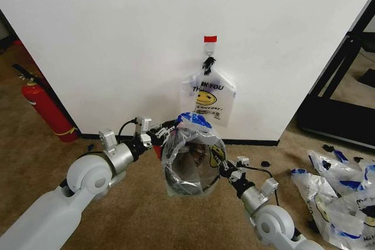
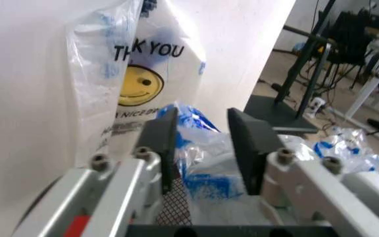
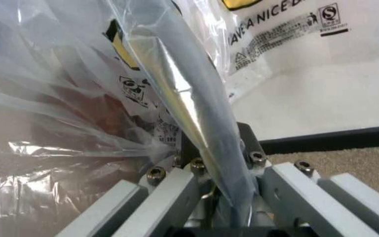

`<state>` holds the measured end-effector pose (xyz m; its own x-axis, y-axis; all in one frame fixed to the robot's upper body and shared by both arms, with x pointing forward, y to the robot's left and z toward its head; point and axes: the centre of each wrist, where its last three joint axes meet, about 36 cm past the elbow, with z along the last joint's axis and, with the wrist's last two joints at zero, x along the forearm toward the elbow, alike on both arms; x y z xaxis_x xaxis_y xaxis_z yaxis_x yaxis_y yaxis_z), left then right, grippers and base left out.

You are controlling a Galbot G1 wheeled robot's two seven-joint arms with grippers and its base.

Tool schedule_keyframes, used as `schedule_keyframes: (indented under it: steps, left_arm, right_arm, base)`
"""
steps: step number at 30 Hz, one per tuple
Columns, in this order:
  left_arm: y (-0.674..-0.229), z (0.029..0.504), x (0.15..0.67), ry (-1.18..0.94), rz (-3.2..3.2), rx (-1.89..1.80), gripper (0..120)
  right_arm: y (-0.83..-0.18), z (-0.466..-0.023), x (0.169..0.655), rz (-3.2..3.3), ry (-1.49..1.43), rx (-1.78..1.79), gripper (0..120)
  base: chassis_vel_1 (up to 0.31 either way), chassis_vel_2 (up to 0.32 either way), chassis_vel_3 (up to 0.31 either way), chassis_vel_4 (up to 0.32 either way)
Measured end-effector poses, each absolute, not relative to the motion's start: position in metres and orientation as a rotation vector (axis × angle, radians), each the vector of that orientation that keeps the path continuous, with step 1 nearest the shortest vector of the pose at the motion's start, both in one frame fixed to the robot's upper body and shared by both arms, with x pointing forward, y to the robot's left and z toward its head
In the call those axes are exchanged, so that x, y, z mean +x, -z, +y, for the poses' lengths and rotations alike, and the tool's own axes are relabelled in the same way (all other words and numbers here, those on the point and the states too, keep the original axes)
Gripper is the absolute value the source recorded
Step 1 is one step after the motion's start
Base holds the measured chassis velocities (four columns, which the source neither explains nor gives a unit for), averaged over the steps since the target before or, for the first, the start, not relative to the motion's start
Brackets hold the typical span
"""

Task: Pick up the garbage bag from the wall and place it over the trash bin.

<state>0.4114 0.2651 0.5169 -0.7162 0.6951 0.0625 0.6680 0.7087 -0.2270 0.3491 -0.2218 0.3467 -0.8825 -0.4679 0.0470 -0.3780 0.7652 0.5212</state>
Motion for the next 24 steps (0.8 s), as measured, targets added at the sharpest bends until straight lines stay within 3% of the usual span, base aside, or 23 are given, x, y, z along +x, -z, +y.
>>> schedule_keyframes:
  steps: [8, 15, 19, 24]
  left_arm:
    - [-0.517, 0.266, 0.42, -0.17, -2.867, -1.137, 63]
    - [-0.513, 0.274, 0.439, 0.223, -2.799, -1.481, 90]
    - [-0.502, 0.275, 0.453, 0.382, -2.744, -1.522, 99]
    - [-0.49, 0.279, 0.469, 0.463, -2.719, -1.496, 100]
  right_arm:
    - [-0.344, -0.221, 0.348, -2.792, 0.712, 0.698, 0]
    - [-0.338, -0.225, 0.344, -2.785, 0.575, 0.826, 0]
    - [-0.336, -0.227, 0.341, -2.775, 0.538, 0.876, 0]
    - [-0.333, -0.229, 0.334, -2.765, 0.495, 0.94, 0]
  base:
    - [0.0, 0.0, 0.0, 0.0]
    - [0.0, 0.0, 0.0, 0.0]
    - [0.0, 0.0, 0.0, 0.0]
    - [0.0, 0.0, 0.0, 0.0]
